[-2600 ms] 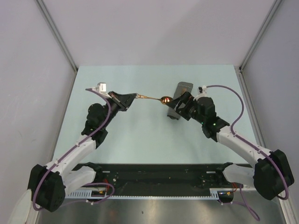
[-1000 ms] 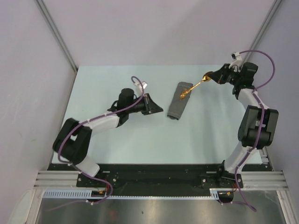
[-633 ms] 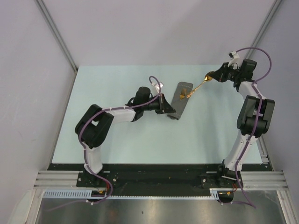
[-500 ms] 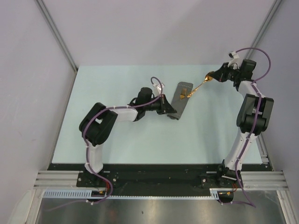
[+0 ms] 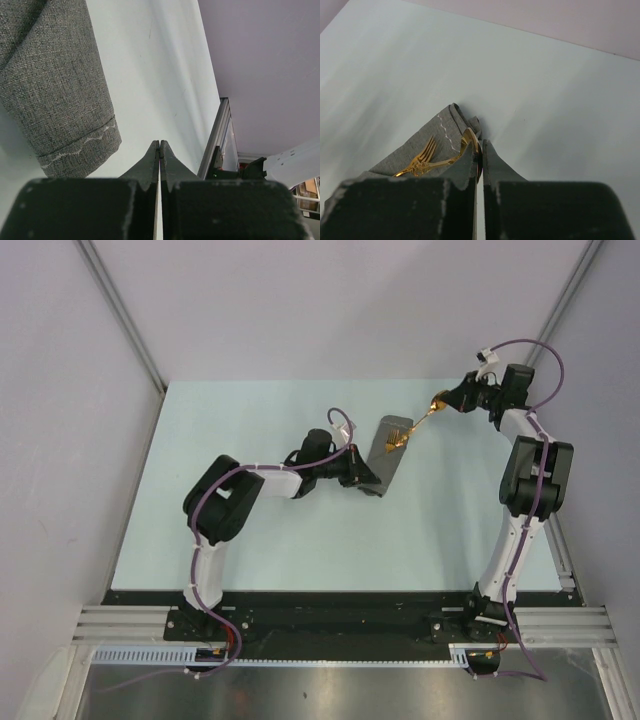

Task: Fold the napkin into a case and place the utensils inside
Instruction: Insert the spoon into the folded napkin.

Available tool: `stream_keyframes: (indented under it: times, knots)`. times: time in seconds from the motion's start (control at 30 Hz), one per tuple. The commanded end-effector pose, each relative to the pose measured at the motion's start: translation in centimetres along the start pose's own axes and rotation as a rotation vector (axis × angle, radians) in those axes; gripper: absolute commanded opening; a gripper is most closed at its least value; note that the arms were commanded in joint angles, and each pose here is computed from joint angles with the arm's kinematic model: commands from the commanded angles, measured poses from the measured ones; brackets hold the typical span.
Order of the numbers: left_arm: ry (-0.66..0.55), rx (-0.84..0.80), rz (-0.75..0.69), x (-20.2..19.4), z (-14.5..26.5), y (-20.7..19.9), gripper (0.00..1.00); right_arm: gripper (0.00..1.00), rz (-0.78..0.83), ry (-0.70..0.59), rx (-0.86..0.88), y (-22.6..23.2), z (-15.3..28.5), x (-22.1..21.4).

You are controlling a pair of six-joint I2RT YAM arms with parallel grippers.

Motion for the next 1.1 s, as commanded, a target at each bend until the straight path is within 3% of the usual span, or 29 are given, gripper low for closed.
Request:
stream_keyframes:
  times: [0.0, 0.43, 1.07]
  knots:
    - [-0.006, -0.036, -0.013, 0.5, -0.5, -0.8, 0.0, 0.0, 0.108, -0.061, 0.005, -0.4, -0.9, 1.9]
    - [0.013, 0.039, 0.094, -0.7, -0.8, 1.5, 0.0, 0.0, 0.122, -0.046, 0.114, 1.0, -2.8, 0.8]
    - [0.024, 0.113, 0.137, -1.4, -0.6, 2.9, 0.0, 0.0, -0.012, 0.027, 0.303, 4.2, -4.1, -2.0]
Point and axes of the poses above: each gripper's point midway between its finger pads, its own z axis back along the fingers, its own y axis along the line the jaws close on, x = y × z, the point moved 8 cm from there along z, back along the fingers, and after that the axes turned 9 degrees about z, right-handed, at the moved point
